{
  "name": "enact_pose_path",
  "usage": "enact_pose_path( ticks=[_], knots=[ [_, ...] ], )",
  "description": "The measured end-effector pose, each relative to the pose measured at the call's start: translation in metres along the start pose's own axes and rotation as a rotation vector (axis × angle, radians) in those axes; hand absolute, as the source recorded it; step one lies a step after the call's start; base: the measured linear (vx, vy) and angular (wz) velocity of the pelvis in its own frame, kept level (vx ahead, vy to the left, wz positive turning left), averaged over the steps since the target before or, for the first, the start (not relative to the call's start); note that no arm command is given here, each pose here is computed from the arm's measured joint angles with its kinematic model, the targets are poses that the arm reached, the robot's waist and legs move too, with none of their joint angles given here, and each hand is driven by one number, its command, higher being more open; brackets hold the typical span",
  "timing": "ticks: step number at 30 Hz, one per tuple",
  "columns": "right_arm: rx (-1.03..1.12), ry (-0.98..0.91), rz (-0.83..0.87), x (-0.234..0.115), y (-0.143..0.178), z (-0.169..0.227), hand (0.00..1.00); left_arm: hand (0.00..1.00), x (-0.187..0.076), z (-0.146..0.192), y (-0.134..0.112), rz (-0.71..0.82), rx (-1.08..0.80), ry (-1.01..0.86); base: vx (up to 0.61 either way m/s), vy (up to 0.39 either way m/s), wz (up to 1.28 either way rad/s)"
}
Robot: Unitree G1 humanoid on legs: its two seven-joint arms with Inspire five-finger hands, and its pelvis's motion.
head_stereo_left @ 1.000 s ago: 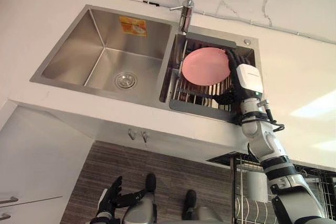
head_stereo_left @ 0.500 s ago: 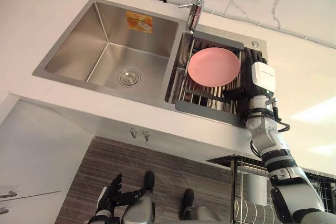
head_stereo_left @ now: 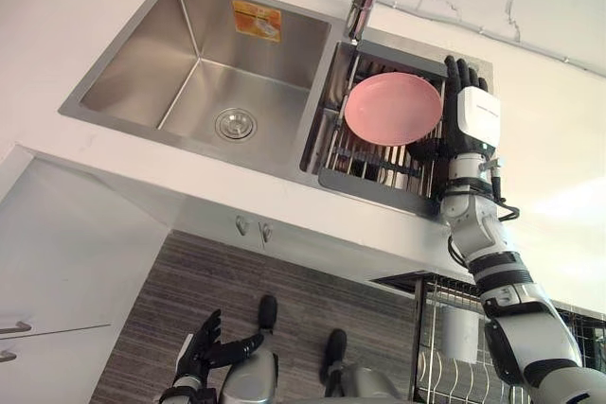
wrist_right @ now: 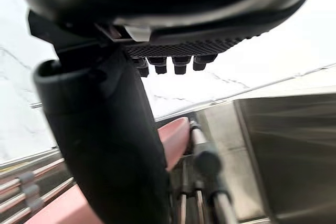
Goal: Walk over to the sink, pick up the cup, carry it to the dishwasher, place the cup inside the dishwasher, then close the dishwasher door
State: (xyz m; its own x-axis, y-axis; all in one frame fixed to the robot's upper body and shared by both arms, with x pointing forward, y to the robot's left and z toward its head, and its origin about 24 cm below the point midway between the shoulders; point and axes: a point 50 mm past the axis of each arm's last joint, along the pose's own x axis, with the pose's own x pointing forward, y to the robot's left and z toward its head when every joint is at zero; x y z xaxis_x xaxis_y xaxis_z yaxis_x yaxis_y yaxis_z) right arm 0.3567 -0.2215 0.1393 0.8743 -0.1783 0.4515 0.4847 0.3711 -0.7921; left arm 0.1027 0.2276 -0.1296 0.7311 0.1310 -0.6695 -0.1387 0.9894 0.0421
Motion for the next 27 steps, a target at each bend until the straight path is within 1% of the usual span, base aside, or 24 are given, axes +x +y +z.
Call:
enact_pose_path(
  ticks=[5, 7, 8, 15, 17, 22, 27],
  knots=[
    [0.046, -0.007, -0.027, 0.009, -0.007, 0.008, 1.00, 1.00, 0.003, 0.005, 0.001, 0.007, -0.012, -0.019, 0.02, -0.018, 0.00],
    [0.058, -0.047, -0.055, 0.020, -0.014, 0.021, 1.00, 1.00, 0.004, 0.008, 0.001, 0.008, -0.013, -0.028, 0.01, -0.038, 0.02],
    [0.060, -0.061, -0.061, 0.023, -0.016, 0.025, 0.00, 1.00, 0.005, 0.008, 0.001, 0.010, -0.014, -0.030, 0.00, -0.043, 0.03],
    [0.086, -0.162, -0.112, 0.038, -0.029, 0.053, 0.00, 1.00, 0.009, 0.015, 0.000, 0.008, -0.015, -0.050, 0.00, -0.031, 0.06],
    [0.043, -0.178, -0.089, 0.041, -0.034, 0.049, 0.00, 1.00, 0.010, 0.018, -0.001, 0.005, -0.016, -0.057, 0.02, -0.031, -0.02],
    [0.088, -0.170, -0.106, 0.044, -0.040, 0.051, 0.00, 1.00, 0.014, 0.024, -0.004, -0.003, -0.018, -0.074, 0.03, -0.039, -0.01],
    [0.120, -0.229, -0.086, 0.044, -0.041, 0.061, 0.00, 1.00, 0.018, 0.030, -0.006, -0.009, -0.018, -0.098, 0.04, -0.041, 0.03]
  ],
)
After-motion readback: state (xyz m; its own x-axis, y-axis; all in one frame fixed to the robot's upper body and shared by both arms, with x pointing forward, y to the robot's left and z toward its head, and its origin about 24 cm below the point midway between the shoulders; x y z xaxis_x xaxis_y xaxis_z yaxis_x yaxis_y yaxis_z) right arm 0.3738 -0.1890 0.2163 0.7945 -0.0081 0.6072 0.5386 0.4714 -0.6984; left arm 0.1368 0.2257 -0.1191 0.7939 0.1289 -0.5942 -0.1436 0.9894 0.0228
